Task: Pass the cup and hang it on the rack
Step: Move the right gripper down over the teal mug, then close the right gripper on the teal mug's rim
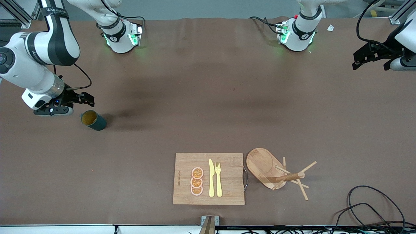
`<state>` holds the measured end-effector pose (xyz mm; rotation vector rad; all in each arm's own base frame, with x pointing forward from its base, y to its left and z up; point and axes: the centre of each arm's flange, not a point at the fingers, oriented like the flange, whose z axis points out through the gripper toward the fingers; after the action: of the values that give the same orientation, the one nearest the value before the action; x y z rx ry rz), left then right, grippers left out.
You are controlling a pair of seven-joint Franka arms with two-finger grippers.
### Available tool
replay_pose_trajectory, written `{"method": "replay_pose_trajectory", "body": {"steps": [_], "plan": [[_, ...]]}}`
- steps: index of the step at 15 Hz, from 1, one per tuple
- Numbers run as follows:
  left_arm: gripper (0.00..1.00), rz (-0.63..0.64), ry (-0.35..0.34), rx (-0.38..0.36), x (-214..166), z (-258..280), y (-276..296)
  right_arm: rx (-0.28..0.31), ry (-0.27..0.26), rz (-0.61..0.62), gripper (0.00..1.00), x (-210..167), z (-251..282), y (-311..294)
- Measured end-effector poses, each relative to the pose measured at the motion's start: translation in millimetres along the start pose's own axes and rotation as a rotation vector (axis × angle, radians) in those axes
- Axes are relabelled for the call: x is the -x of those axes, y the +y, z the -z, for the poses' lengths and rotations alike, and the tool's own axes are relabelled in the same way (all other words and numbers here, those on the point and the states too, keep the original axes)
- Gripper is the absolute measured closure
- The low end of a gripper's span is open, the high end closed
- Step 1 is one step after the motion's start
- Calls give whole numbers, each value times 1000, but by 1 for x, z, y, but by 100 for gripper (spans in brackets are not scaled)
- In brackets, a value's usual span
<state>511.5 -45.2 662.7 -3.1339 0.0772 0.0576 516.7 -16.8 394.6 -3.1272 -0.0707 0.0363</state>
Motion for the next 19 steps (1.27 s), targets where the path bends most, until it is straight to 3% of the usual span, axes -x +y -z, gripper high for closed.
{"method": "replay_pose_trajectory", "body": {"steps": [10, 15, 19], "plan": [[0, -32, -7, -3, -1, -3, 17, 7, 116, -5, 0, -4, -90, 3], [0, -42, -13, -3, -3, -7, 22, 7, 128, -22, 0, -8, -111, 12], [0, -53, -13, -5, -3, -7, 28, 5, 109, -29, 0, -7, -122, 16]]}}
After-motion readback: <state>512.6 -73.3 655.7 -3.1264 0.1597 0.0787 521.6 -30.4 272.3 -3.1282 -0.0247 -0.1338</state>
